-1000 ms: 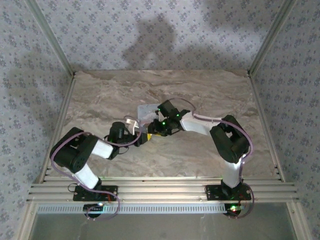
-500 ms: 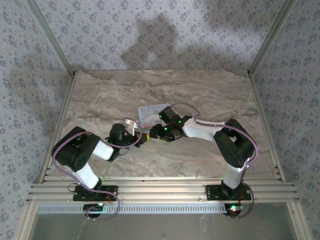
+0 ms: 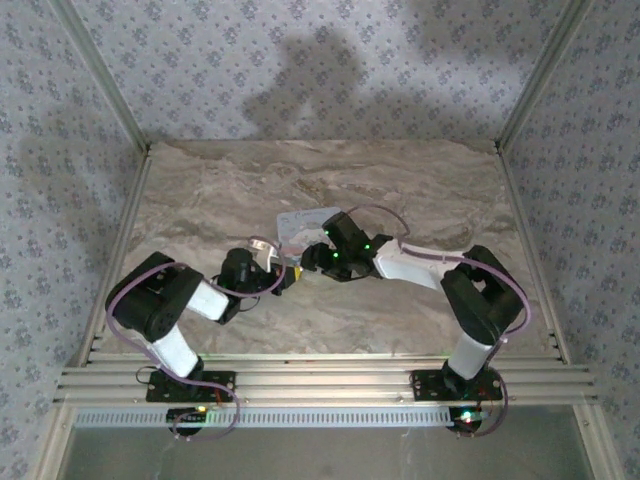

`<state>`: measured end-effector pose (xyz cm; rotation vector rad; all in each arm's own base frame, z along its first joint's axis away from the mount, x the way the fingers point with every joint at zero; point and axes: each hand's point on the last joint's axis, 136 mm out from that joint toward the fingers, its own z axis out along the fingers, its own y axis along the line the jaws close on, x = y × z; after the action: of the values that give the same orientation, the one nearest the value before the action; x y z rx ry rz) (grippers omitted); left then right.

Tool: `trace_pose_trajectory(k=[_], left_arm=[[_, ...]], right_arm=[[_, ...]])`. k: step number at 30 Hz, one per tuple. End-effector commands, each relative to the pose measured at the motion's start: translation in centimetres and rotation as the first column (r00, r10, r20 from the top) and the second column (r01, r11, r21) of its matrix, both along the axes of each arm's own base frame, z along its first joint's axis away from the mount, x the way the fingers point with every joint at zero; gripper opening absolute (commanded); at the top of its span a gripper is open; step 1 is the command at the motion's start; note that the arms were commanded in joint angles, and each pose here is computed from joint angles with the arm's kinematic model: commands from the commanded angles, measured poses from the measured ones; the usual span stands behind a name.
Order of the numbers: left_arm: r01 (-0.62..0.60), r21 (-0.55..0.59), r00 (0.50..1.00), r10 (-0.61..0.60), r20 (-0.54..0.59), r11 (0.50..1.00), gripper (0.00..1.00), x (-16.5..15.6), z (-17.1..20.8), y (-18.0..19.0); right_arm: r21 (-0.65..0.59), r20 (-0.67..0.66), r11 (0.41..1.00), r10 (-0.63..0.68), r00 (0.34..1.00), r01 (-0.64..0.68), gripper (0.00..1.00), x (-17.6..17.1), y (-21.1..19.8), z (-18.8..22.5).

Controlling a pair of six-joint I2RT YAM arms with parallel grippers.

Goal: Unlock the padlock with the key

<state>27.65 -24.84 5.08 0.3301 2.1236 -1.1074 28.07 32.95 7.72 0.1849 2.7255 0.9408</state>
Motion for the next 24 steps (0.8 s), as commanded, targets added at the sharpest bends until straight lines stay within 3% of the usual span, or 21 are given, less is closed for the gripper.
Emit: trace_pose_trajectory(k=[1,15,24], left_arm=[[0.007,-0.006,1.000,-0.006,0.024,1.000,0.00,0.1,0.1,-0.7],[-0.043,-0.027,0.999,0.043,-0.014,0.999,0.00,-0.5,-1.0,-1.4],[-0.053,-0.053,0.998,0.052,-0.018,0.997,0.00,-0.6,-0.4,-1.6]], right_arm=[[0.012,0.013,0.996,-0.094,0.996,0.093,0.60,0.6,-0.7,-0.1],[0.101,-0.029,0.968,-0.226,0.974,0.228,0.55,1.3,0.1,-2.8],[0.042,-0.003,0.970,-0.240,0.971,0.240,0.53,1.4,-0.2,-3.4]])
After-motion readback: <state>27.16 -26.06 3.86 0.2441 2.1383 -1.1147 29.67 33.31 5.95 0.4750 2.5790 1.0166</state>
